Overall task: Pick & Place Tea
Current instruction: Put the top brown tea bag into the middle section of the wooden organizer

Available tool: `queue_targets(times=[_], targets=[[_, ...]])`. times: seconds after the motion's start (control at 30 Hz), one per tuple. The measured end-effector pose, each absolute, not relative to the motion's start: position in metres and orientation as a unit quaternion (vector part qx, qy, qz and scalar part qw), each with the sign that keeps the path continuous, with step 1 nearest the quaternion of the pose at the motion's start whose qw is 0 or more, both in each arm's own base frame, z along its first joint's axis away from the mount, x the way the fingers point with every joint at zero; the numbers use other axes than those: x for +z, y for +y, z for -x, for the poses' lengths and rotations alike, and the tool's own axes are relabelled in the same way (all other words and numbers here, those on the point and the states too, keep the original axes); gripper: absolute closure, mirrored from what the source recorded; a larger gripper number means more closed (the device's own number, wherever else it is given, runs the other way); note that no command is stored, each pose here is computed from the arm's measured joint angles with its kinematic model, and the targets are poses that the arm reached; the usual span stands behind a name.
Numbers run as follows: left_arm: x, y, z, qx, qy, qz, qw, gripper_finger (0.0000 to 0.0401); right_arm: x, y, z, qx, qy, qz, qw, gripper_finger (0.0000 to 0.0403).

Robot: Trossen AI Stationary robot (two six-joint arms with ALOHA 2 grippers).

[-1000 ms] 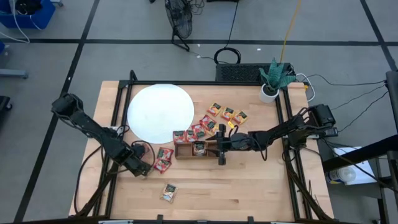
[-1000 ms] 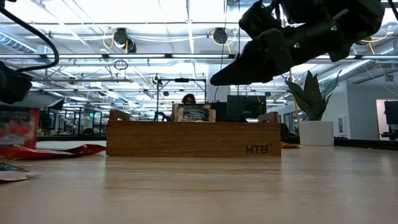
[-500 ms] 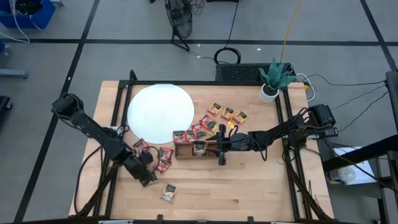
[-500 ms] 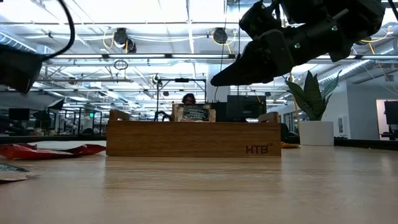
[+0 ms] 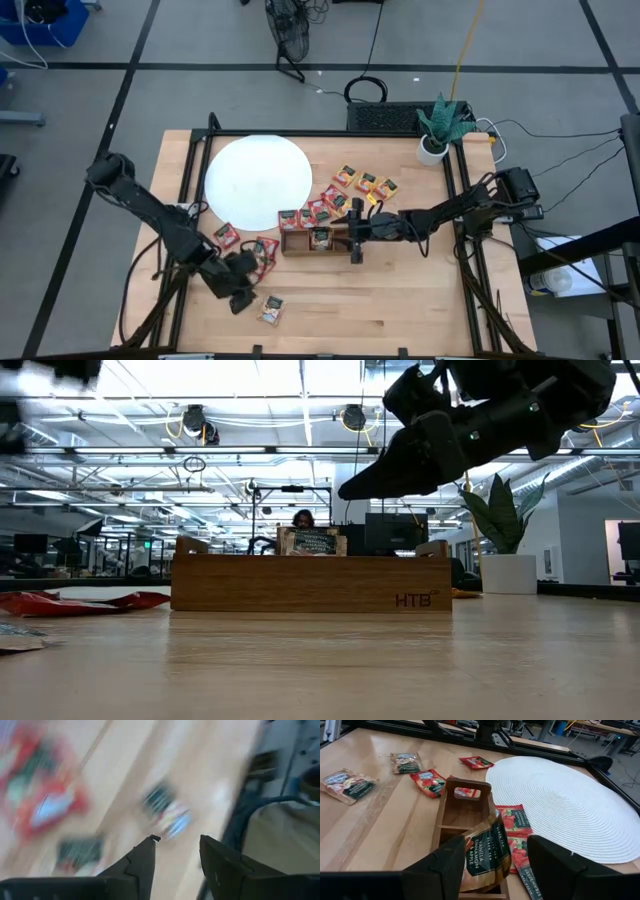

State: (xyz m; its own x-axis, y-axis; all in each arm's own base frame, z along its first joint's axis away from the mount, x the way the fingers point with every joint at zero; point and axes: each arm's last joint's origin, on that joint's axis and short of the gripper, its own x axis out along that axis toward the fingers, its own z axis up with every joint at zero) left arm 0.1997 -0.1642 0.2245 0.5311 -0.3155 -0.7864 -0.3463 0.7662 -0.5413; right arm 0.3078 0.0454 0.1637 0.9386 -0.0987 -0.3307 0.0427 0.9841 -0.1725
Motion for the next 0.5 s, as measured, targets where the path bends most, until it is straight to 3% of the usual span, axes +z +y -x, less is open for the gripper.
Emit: queue_targets(times=[0.07, 0.13, 0.33, 0.5], targets=[[0.244, -0.175, -0.213, 0.009, 0.47, 0.288, 0.834, 0.0245, 0.164, 0.045, -0.308, -0.037, 0.172, 0.081, 0.981, 0.0204], [0.25, -0.184, -0.225, 0.038, 0.505, 0.228, 0.831, 0.0245, 0.164, 0.043, -0.308, -0.039, 0.172, 0.081, 0.981, 0.0204], [0.227, -0.196, -0.24, 0.166, 0.675, 0.075, 0.715, 0.0245, 0.164, 0.043, -0.308, -0.041, 0.172, 0.077, 0.981, 0.0204], [0.188, -0.207, -0.227, 0.202, 0.746, 0.042, 0.633, 0.0245, 0.164, 0.043, -0.308, -0.041, 0.172, 0.077, 0.981, 0.0204]])
